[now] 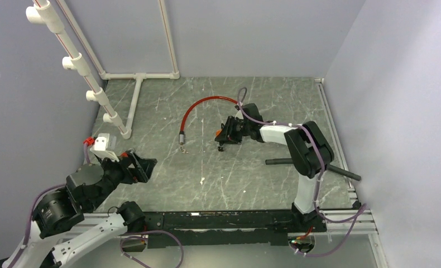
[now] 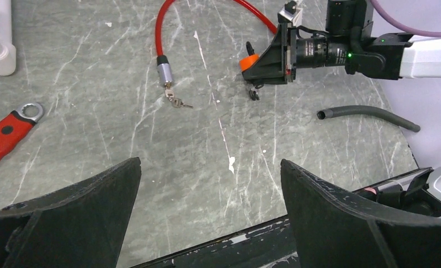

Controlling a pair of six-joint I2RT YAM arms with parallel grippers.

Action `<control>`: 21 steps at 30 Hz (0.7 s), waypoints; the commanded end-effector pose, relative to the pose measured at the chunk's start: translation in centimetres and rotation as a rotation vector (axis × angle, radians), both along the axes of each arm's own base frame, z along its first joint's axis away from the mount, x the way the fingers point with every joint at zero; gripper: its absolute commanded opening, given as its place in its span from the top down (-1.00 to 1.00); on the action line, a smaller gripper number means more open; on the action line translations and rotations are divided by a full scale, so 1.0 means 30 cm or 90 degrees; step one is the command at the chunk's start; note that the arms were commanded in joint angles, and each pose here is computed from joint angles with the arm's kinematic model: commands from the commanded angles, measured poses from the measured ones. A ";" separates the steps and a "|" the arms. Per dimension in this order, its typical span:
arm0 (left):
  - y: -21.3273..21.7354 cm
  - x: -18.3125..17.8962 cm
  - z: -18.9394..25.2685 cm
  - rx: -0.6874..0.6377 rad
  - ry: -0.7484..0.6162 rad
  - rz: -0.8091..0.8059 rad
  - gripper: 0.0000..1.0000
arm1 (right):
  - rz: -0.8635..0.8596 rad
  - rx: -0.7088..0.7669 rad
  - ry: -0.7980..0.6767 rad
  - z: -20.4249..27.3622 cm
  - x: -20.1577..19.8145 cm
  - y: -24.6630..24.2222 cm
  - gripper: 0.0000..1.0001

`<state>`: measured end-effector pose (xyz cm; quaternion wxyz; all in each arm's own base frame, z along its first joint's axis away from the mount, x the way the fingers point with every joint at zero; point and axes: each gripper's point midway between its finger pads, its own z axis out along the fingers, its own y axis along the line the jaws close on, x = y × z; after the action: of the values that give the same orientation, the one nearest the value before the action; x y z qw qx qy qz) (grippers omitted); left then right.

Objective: Unlock with the key

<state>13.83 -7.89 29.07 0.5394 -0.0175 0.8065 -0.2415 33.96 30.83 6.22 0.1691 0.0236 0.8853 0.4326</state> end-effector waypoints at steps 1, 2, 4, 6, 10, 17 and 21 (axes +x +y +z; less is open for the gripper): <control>0.027 0.002 0.007 -0.005 -0.005 0.024 -0.98 | 0.025 0.085 -0.014 0.106 0.057 0.066 1.00; 0.025 0.003 0.007 -0.005 -0.005 0.023 -0.98 | 0.026 0.091 -0.007 0.100 0.062 0.070 1.00; 0.022 0.004 0.005 -0.002 -0.003 0.022 -0.97 | 0.033 0.107 0.002 0.095 0.067 0.080 0.96; 0.021 0.004 0.003 0.000 0.000 0.021 -0.97 | 0.040 0.119 0.011 0.088 0.068 0.089 0.68; 0.019 0.004 0.003 0.000 -0.001 0.020 -0.97 | 0.047 0.139 0.026 0.079 0.069 0.100 0.17; 0.020 0.001 0.007 -0.004 -0.005 0.017 -0.97 | 0.028 0.088 0.025 0.075 0.063 0.055 -0.41; 0.019 0.003 0.006 -0.001 -0.004 0.018 -0.97 | 0.004 0.037 0.012 0.063 0.045 0.000 -0.43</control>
<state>13.61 -7.41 28.67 0.5373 -0.0179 0.8101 -0.2340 34.84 32.05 5.72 0.1122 0.0437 0.8700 0.4782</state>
